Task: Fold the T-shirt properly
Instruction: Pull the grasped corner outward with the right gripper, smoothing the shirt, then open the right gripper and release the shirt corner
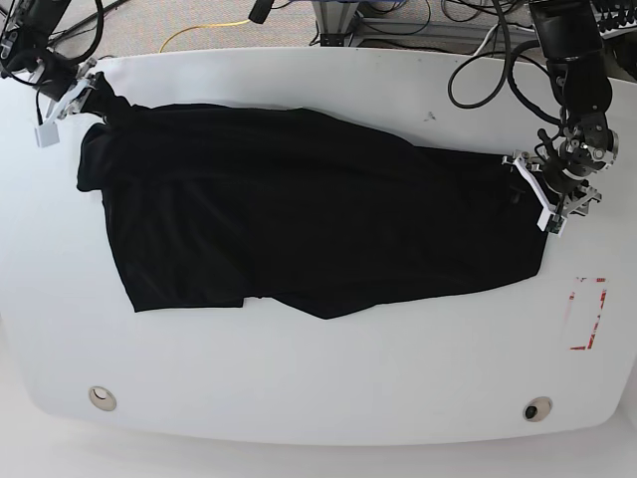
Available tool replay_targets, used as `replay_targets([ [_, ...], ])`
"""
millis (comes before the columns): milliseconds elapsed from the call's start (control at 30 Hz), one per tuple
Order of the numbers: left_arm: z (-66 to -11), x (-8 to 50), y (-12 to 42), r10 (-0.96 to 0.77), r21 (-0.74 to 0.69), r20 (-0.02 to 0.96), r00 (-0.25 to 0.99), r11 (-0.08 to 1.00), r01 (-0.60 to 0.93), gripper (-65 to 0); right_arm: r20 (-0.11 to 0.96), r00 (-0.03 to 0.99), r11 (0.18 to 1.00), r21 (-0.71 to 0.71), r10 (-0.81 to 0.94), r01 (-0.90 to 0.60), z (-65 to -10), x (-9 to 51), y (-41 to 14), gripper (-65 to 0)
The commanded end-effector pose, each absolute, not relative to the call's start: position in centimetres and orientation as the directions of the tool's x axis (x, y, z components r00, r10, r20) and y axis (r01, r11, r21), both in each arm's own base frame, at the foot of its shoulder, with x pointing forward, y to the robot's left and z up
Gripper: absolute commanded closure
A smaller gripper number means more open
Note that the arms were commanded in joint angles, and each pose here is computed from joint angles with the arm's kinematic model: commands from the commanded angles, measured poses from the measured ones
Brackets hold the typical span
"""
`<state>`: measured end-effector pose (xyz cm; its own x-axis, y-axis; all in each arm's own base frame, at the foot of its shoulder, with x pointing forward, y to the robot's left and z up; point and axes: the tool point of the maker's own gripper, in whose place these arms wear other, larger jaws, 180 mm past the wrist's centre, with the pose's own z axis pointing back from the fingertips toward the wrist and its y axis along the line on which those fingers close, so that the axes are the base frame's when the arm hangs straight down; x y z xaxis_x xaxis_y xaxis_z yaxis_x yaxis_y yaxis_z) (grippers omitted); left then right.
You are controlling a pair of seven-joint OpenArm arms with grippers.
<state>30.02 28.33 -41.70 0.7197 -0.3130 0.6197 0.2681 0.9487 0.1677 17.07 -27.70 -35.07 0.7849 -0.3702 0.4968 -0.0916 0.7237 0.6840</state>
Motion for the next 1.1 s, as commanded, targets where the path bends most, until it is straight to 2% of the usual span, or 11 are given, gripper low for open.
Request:
replay_targets([
  [0,-43.6,27.4,30.4,-0.364,0.232,0.47,0.804,0.93,0.286,-43.2,0.55,0.754,0.745,0.656,-0.359,-0.124,-33.5,18.1,-28.9,0.0],
  [300,-43.4,27.6,30.3,-0.362,0.229,0.478,0.8,0.931,0.285,-43.2,0.584,0.714,0.781,0.618,-0.385,-0.085,-32.2,17.9,-32.0,0.0],
  [600,-39.7,29.9,27.7,-0.374,0.236,0.586,0.719,0.927,0.291,-43.5,0.689,0.618,0.784,0.594,-0.378,-0.183,-29.0,22.7,-32.0,0.0],
  [800,-38.6,31.2,27.7,-0.375,0.246,0.588,0.716,0.927,0.283,-43.5,0.729,0.612,0.812,0.536,-0.306,-0.232,-28.3,26.6,-31.2,0.0],
  [1067,-38.5,31.4,28.1,-0.373,0.251,0.589,0.717,0.928,0.276,-43.5,0.717,0.63,0.853,0.497,-0.299,-0.161,-29.2,29.6,-33.0,0.0],
])
